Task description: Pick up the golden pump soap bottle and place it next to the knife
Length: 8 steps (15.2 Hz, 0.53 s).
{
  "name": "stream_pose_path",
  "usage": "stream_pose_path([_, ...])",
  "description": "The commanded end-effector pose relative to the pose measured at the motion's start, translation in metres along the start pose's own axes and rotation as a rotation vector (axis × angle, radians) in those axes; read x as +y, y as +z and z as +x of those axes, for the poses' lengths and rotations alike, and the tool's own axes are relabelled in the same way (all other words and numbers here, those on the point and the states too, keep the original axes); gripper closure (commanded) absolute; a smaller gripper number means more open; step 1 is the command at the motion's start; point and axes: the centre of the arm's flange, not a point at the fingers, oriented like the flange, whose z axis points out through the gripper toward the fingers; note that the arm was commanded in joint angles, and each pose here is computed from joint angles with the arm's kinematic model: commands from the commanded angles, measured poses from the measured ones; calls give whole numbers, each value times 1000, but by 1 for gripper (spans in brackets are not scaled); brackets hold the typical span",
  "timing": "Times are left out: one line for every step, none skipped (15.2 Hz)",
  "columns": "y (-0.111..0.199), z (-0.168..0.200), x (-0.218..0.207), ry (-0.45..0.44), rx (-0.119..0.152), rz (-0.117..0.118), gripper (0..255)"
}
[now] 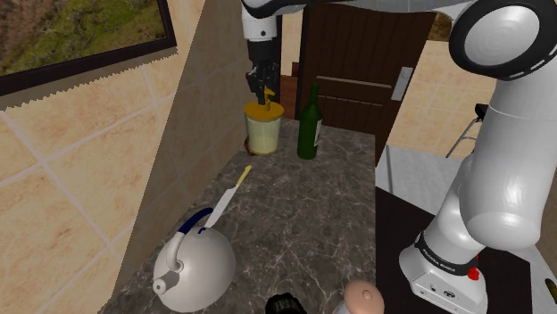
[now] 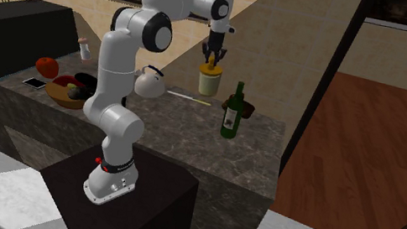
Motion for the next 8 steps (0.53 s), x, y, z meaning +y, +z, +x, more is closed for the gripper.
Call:
stream_pose_path([10,1,0,0,1,0,255])
stream_pose_path([15,2,0,0,1,0,255])
stream_pose_path([21,2,0,0,1,0,255])
stream_pose_path([26,3,0,0,1,0,255])
stream_pose_path([31,3,0,0,1,0,255])
stream_pose_path([36,4,0,0,1,0,255])
stream_pose_path([42,4,0,0,1,0,255])
stream_pose_path([47,5,0,0,1,0,255])
